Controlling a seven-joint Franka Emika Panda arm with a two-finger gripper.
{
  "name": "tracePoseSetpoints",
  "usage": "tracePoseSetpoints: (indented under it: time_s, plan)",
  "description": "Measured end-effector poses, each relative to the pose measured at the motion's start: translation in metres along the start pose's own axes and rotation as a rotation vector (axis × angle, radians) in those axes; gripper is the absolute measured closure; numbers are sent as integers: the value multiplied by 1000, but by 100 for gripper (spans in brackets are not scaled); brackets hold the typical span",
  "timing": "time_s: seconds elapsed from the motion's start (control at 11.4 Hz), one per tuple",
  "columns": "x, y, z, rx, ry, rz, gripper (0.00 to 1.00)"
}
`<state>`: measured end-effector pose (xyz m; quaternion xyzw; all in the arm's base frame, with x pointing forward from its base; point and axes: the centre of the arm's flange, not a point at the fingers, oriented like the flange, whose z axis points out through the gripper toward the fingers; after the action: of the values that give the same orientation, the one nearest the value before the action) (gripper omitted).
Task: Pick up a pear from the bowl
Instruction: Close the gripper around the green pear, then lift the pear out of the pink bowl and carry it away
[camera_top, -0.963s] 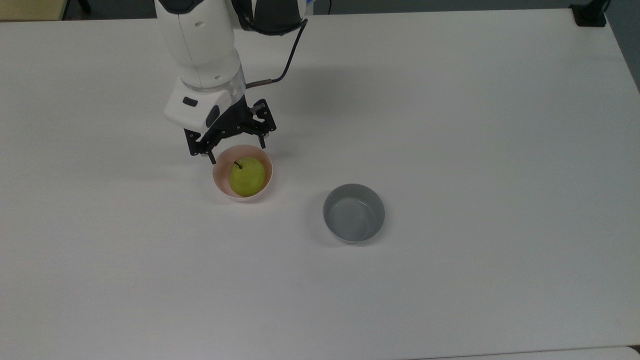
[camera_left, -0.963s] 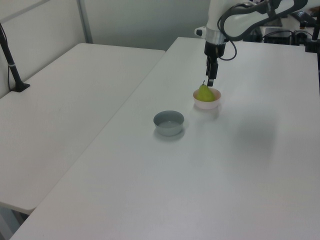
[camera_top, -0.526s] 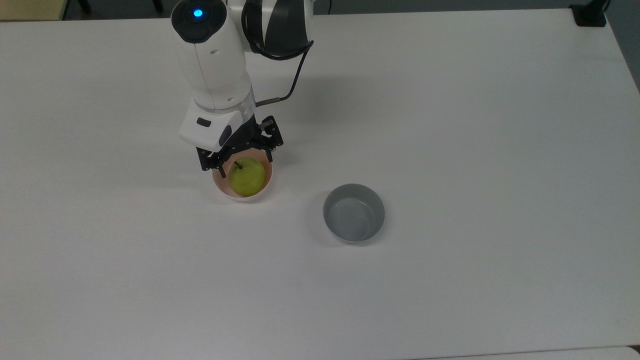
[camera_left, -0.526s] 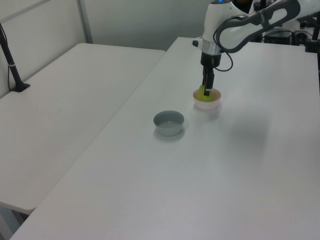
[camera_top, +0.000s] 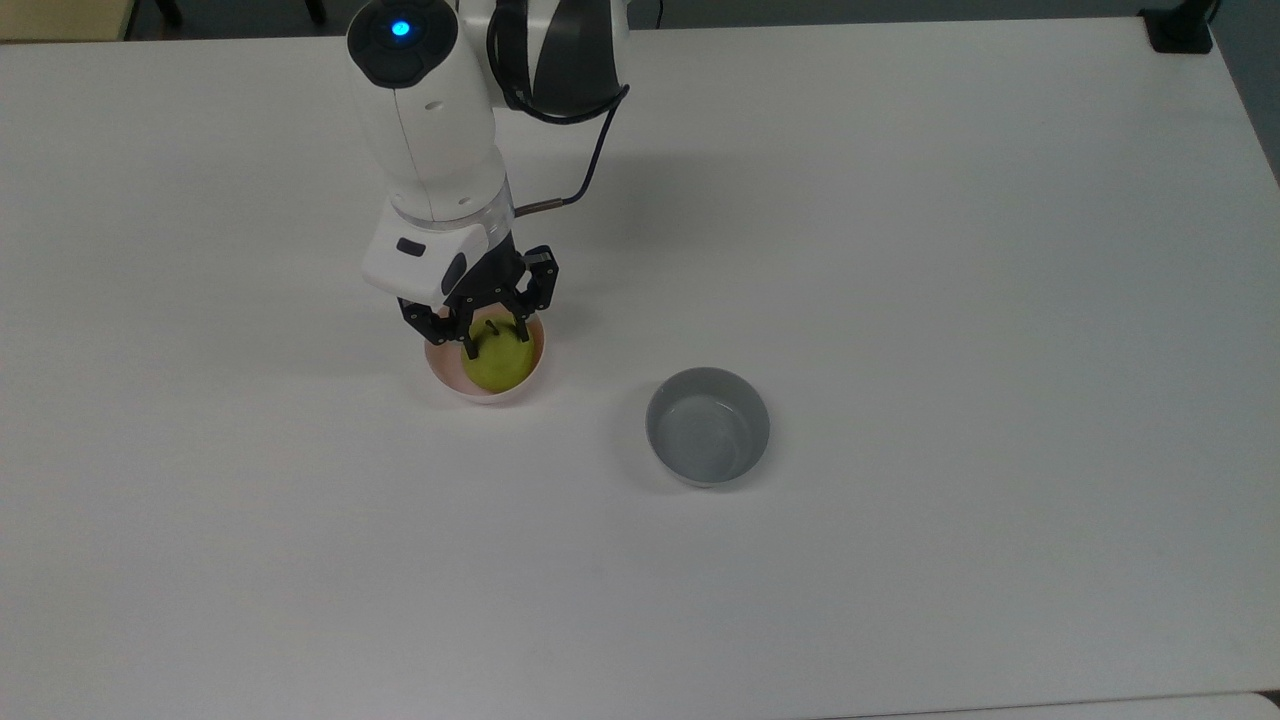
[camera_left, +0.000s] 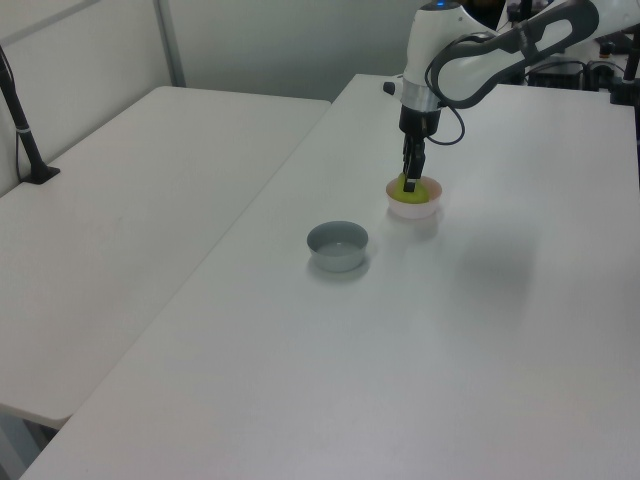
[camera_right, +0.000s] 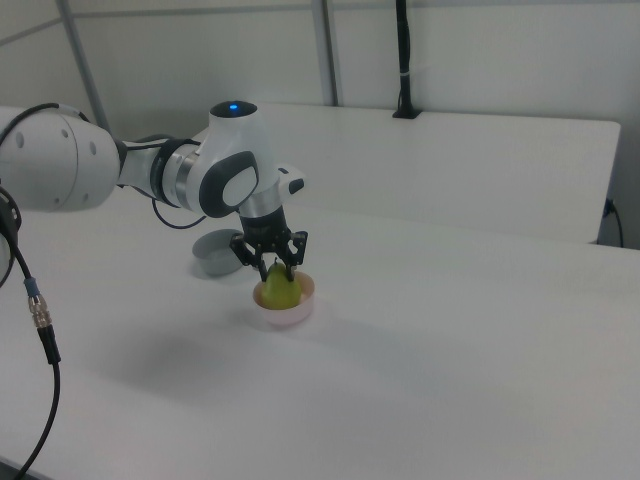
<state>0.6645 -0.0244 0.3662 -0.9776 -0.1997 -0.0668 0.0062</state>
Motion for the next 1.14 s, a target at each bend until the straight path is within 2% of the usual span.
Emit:
tracePoseSetpoints:
  time_s: [0.44,0.61,1.14]
  plan:
    - [0,5,-19,-14,23,7,50]
    - [-4,6,-50,-20,34,10,51]
    - [-24,27,-165,16,-44,53,51]
